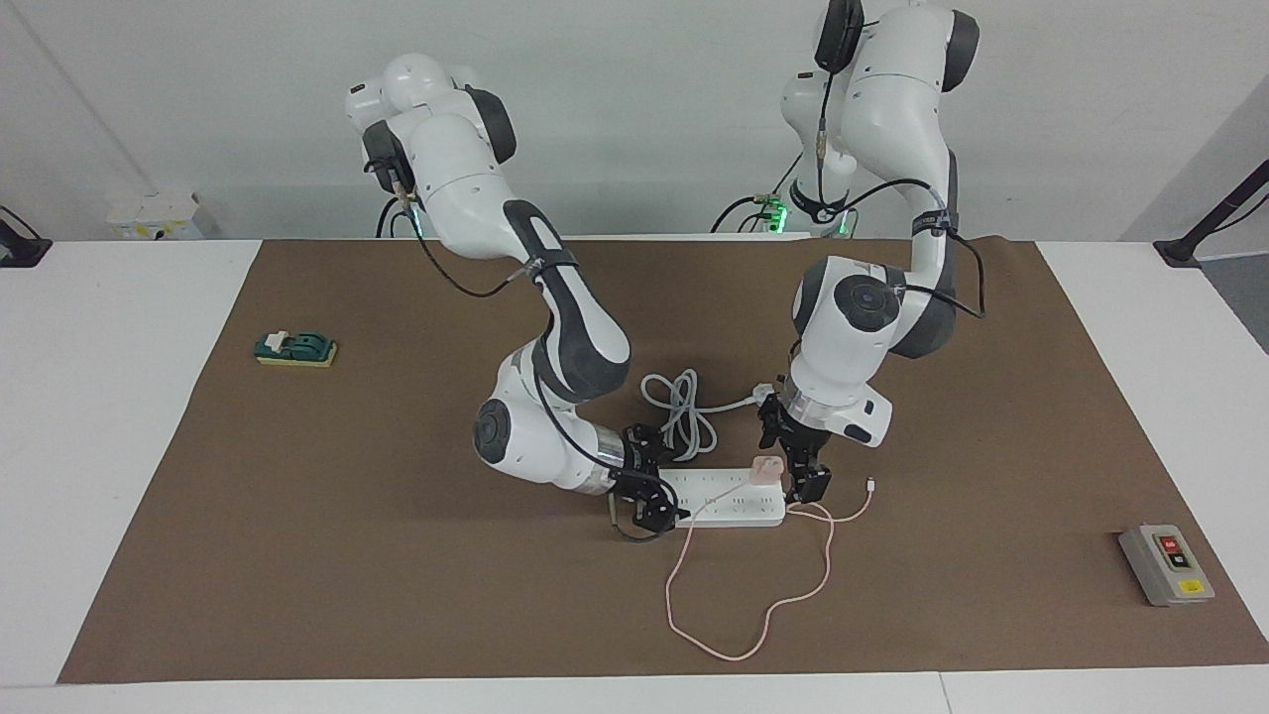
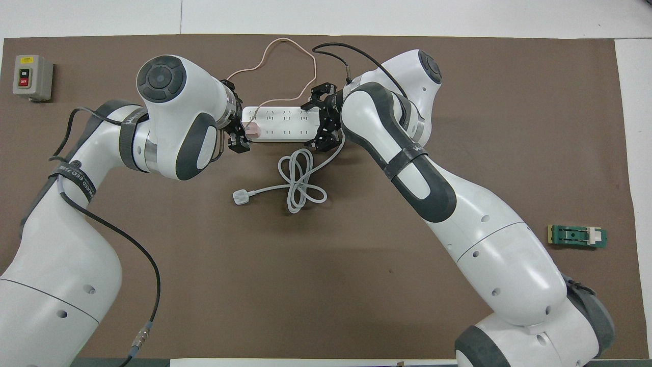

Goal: Unplug charger and place it aside
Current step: 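Close the left gripper on the pink charger while the right gripper holds the strip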

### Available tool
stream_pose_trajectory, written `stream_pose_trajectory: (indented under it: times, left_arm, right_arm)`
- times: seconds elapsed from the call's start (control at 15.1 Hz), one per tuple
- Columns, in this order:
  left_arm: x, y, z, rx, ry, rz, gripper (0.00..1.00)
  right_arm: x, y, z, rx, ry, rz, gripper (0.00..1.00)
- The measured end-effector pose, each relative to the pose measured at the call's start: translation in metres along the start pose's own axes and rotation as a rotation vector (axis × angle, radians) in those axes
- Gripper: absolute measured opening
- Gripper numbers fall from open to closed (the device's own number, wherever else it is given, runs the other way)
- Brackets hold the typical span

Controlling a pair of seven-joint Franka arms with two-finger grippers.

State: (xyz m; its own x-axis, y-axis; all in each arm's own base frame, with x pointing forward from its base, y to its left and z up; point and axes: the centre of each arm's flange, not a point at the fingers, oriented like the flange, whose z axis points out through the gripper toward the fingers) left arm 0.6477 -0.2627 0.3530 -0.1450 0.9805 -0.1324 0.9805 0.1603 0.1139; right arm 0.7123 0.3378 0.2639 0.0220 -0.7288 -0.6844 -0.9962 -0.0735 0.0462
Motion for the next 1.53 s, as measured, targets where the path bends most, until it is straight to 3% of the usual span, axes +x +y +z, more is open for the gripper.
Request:
stream_pose_trajectory:
  times: [0.46, 0.8, 0.86, 1.13, 1.26, 1.53]
  left_arm:
    - [0.001, -0.005, 0.01, 0.003, 0.016, 0.023, 1.0]
    - [-0.01, -0.024, 0.025, 0.029, 0.043, 0.091, 0.92]
    - [-0.011, -0.025, 0.025, 0.029, 0.043, 0.094, 0.88]
    - [-0.01, -0.022, 0.023, 0.02, 0.042, 0.1, 0.41]
    - [-0.01, -0.02, 0.021, 0.016, 0.042, 0.116, 0.3]
    - [-0.01, -0.02, 0.021, 0.016, 0.042, 0.123, 0.3]
  right_arm:
    - [0.015, -0.006, 0.004, 0.009, 0.03, 0.001, 1.0]
    - [0.015, -0.006, 0.014, 0.022, 0.064, -0.021, 0.97]
    - [0.015, -0.006, 0.013, 0.022, 0.064, -0.018, 0.95]
    - [0.015, -0.006, 0.013, 0.023, 0.065, -0.019, 0.95]
    - [0.015, -0.006, 0.013, 0.023, 0.065, -0.021, 0.95]
    - [0.015, -0.006, 0.013, 0.023, 0.066, -0.021, 0.95]
